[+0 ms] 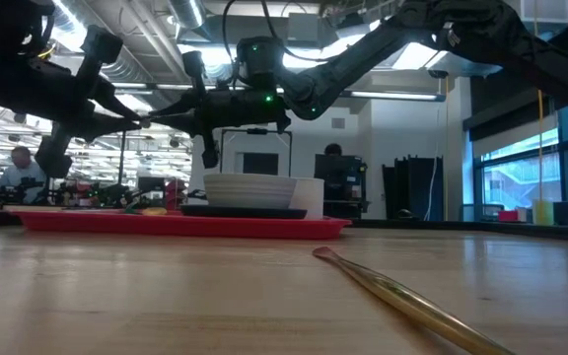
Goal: Set up tray
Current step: Put the gold fork on the green napkin to the left of the gold spoon
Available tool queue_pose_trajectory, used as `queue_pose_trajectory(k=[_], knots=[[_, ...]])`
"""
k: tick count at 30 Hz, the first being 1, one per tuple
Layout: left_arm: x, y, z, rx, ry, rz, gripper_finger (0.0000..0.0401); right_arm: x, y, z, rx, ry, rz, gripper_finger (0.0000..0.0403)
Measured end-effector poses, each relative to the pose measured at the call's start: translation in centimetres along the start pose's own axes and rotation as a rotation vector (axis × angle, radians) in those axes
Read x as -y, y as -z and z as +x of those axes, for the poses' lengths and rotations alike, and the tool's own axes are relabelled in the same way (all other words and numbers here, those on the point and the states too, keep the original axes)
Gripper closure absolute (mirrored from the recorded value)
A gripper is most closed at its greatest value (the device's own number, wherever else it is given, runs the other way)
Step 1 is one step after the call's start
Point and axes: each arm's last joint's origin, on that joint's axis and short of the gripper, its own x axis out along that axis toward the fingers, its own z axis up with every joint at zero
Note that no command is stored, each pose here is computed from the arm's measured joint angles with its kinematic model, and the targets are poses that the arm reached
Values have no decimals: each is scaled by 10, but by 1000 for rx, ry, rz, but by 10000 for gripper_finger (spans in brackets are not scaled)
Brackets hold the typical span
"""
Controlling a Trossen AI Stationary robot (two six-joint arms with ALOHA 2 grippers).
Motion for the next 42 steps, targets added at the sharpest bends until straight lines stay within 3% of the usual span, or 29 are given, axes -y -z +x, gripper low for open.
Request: queue_pose_trajectory(k=[3,9,17,24,33,38,42], knots=[[0,0,0,-12,-6,22,368,1,0,0,-6,5,13,397],[-1,1,0,-29,-11,132,299,2,-3,-1,-4,8,-5,401],[-1,0,5,-30,-29,388,245,4,-4,-1,0,19,-99,402],[4,3,26,-183,-125,619,251,5,-4,-1,8,35,-163,403],[34,-3,62,-300,-234,993,294,6,-1,-1,-12,75,-162,403],[39,-14,63,-375,-373,1044,307,10,-6,-3,-5,85,-175,402],[38,-22,50,-309,-438,1000,319,14,-10,-4,2,89,-150,402]])
